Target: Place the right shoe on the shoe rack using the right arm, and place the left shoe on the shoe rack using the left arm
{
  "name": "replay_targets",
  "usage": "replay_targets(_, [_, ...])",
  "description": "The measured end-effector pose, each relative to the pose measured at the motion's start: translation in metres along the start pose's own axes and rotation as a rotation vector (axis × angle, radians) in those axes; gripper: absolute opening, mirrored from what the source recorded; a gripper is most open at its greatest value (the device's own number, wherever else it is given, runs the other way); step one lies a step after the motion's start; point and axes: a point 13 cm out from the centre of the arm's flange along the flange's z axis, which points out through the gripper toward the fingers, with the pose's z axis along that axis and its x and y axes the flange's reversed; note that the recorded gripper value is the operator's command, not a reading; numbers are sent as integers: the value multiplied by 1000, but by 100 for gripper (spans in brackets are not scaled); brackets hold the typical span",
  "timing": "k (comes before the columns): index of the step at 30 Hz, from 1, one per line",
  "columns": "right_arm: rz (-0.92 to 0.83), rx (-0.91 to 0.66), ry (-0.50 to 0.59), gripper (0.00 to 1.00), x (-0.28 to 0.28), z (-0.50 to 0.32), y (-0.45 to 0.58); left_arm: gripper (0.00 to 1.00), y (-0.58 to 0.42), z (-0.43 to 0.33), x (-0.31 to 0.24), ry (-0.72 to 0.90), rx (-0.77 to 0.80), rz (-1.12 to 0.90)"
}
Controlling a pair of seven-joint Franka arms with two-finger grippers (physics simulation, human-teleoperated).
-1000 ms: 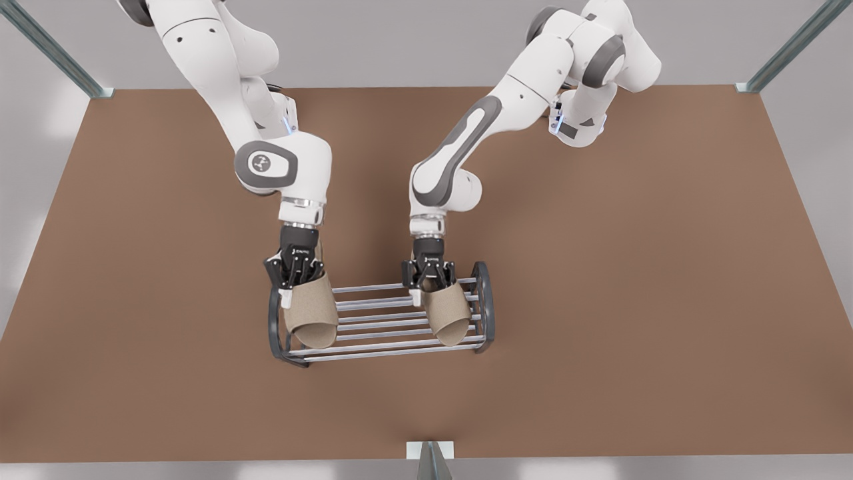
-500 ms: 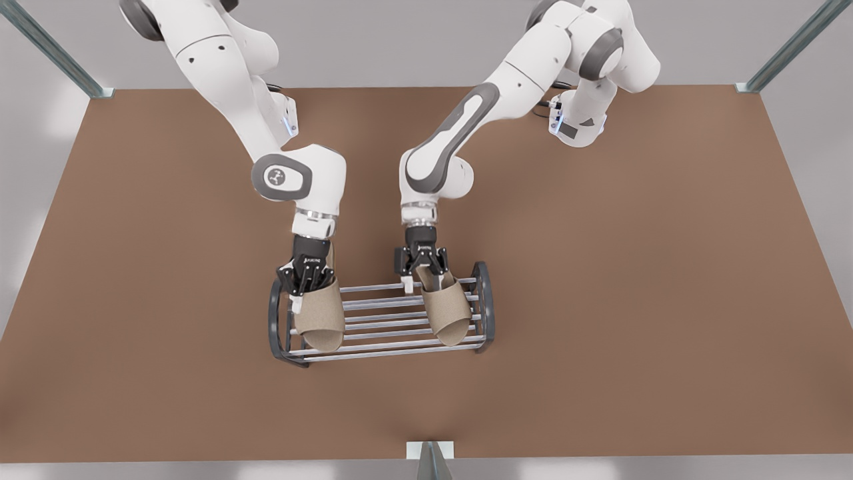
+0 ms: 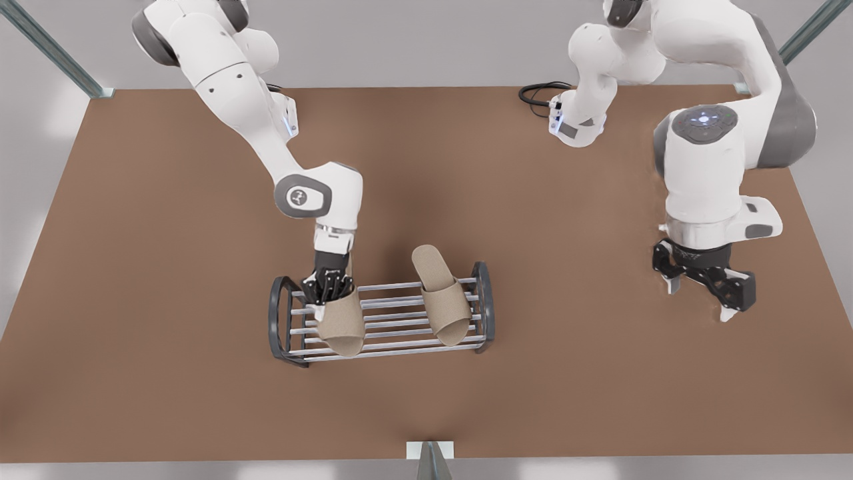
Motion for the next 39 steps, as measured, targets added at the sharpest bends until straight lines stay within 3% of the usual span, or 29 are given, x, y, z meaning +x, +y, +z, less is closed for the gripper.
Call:
replay_targets(2, [-5, -15, 7, 37, 3, 5, 14, 100, 18, -3, -20, 21, -179, 104])
replay_targets(4, [-3, -19, 12, 70, 4, 9, 21, 100, 48, -19, -17, 65, -303, 276])
replay_targets(5, [4, -15, 10, 100, 2, 12, 20, 100, 59, -32, -16, 95, -347, 362])
replay_targets(12, [41, -8, 10, 100, 0, 17, 20, 100, 123, -45, -48, 187, -546, 977])
replay_targets(20, [26, -26, 48, 100, 33, 7, 22, 100, 139, -63, -65, 319, -573, 1435])
replay_targets(28, [29, -18, 37, 100, 34, -4, 7, 100, 144, -67, -68, 419, -560, 1722])
replay_targets(39, [31, -5, 43, 100, 42, -7, -7, 100, 146, -68, -70, 503, -539, 1948])
